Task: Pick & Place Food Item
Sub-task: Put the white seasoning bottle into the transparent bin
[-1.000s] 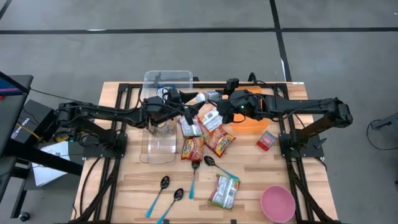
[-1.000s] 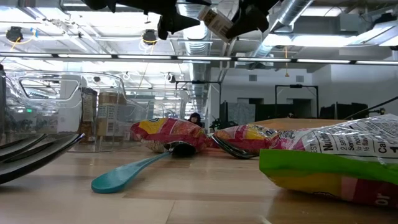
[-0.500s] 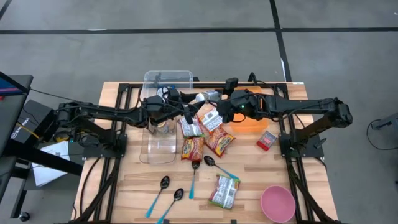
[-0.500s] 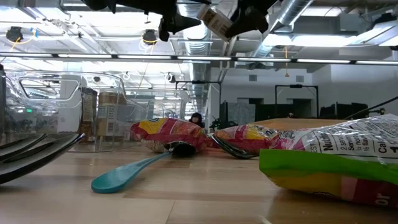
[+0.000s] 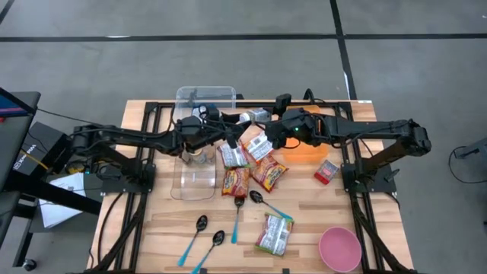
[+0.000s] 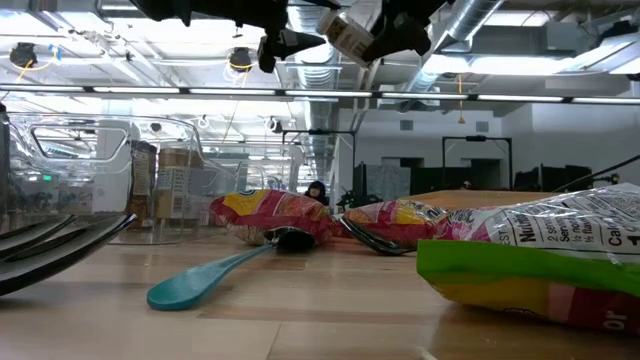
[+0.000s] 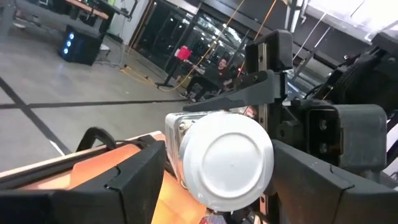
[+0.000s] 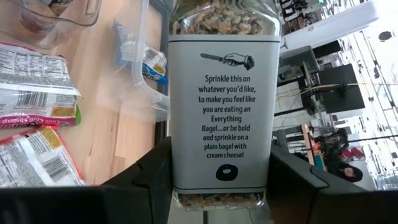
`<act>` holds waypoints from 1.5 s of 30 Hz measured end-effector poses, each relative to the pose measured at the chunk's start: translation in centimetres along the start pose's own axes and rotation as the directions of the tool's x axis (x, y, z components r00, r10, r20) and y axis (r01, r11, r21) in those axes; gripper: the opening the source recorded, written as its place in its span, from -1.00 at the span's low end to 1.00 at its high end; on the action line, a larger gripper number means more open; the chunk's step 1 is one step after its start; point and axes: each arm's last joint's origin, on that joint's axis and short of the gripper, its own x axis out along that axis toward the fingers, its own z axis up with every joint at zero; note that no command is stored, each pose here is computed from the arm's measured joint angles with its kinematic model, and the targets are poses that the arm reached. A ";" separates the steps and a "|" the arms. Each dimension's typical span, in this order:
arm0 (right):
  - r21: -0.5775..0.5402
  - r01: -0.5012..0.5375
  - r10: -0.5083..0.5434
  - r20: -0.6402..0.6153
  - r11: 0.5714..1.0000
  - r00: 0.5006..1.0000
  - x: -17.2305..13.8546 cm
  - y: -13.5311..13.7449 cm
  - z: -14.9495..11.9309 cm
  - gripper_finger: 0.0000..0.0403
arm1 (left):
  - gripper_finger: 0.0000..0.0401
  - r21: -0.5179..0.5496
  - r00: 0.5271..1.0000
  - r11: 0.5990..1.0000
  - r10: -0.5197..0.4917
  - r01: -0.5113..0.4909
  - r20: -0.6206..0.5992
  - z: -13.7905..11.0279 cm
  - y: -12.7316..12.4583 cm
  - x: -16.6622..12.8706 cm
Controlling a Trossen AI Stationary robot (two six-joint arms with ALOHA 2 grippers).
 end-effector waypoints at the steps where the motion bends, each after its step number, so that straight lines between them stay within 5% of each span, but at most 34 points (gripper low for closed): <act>1: -0.002 -0.002 0.002 -0.001 1.000 1.000 0.0 0.0 0.0 -0.07 | 0.34 -0.001 1.000 1.000 0.001 -0.001 0.002 0.0 0.0 0.0; 12: 0.001 -0.002 0.002 -0.004 1.000 1.000 0.0 0.0 0.0 -0.07 | 0.02 -0.003 1.000 1.000 0.009 -0.009 0.013 0.0 -0.1 0.5; 20: 0.005 0.003 -0.003 -0.010 1.000 1.000 0.0 0.0 0.0 -0.07 | 0.02 -0.001 1.000 1.000 0.007 -0.007 0.007 -0.1 -0.1 0.5; 26: 0.021 0.004 -0.004 0.007 1.000 1.000 -0.1 0.0 0.1 0.14 | 0.02 0.007 1.000 1.000 0.017 -0.017 0.000 -0.2 0.0 0.5; 45: 0.240 -0.013 0.015 -0.005 0.971 1.000 -2.0 -0.5 -0.4 0.21 | 0.02 0.122 0.966 0.979 0.181 -0.161 -0.183 1.1 0.7 -2.5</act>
